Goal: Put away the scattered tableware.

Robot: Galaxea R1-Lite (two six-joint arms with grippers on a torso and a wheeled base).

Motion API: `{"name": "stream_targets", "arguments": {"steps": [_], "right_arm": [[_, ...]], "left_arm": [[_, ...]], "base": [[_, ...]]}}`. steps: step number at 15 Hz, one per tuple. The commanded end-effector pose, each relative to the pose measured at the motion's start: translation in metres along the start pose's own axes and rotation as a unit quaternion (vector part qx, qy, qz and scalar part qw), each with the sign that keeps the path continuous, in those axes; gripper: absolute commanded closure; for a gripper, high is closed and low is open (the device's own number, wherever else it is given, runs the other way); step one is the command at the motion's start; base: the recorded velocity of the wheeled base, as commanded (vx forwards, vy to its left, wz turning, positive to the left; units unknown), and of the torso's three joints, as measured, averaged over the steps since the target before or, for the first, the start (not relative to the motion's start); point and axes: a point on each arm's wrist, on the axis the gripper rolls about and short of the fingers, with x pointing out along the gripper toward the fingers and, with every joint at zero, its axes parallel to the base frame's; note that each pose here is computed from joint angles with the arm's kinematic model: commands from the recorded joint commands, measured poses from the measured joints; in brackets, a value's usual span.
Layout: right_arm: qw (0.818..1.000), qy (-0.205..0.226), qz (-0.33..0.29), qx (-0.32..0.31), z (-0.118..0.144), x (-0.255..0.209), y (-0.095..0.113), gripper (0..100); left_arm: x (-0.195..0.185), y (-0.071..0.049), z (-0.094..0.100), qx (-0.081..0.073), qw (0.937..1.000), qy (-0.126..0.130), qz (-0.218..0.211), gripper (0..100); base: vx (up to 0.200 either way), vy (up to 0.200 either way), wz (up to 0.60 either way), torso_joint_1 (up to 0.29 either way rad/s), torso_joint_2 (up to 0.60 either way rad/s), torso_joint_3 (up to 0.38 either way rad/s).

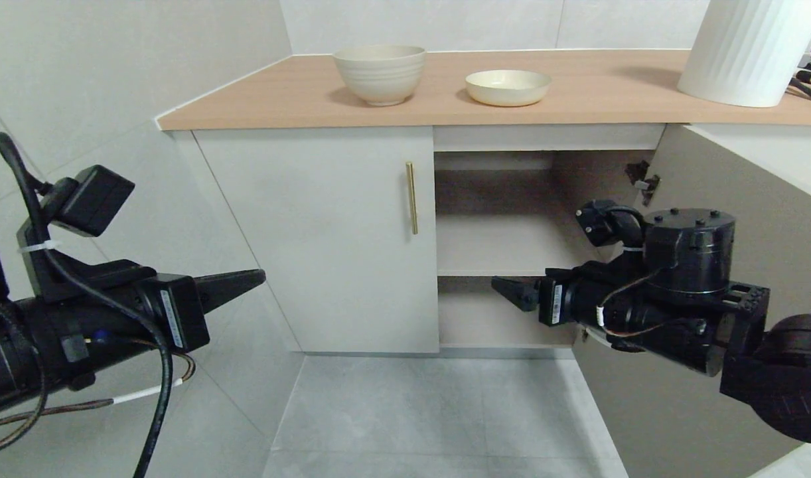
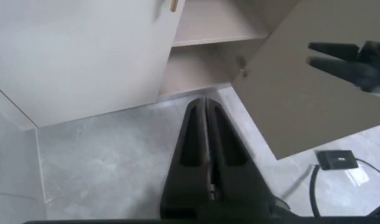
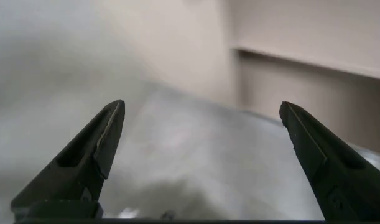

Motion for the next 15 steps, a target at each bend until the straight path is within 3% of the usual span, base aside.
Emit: {"name": "stream_targets", "arguments": {"steps": [1, 4, 8, 15], "right_arm": [[1.0, -0.013, -0.019, -0.003, 0.004, 0.004, 0.012, 0], [1.0, -0.018, -0.022, -0.002, 0.023, -0.022, 0.014, 0], [0.999, -0.031, -0.02, -0.001, 0.041, -0.047, 0.016, 0], [0.999, -0.03, -0.021, -0.001, 0.04, -0.047, 0.015, 0]], "left_arm": [[0.002, 0.004, 0.0, -0.007, 0.9999, 0.0, 0.009, 0], [0.002, 0.005, 0.0, -0.008, 0.9999, 0.0, 0.012, 0], [0.0, 0.005, 0.004, -0.002, 0.9992, -0.027, 0.029, 0], [0.0, 0.005, 0.004, -0.004, 0.9992, -0.026, 0.031, 0]], "base": [[0.0, 0.0, 0.0, 0.0, 0.0, 0.0], [0.0, 0.0, 0.0, 0.0, 0.0, 0.0], [0.0, 0.0, 0.0, 0.0, 0.0, 0.0], [0.0, 0.0, 0.0, 0.0, 0.0, 0.0]]}}
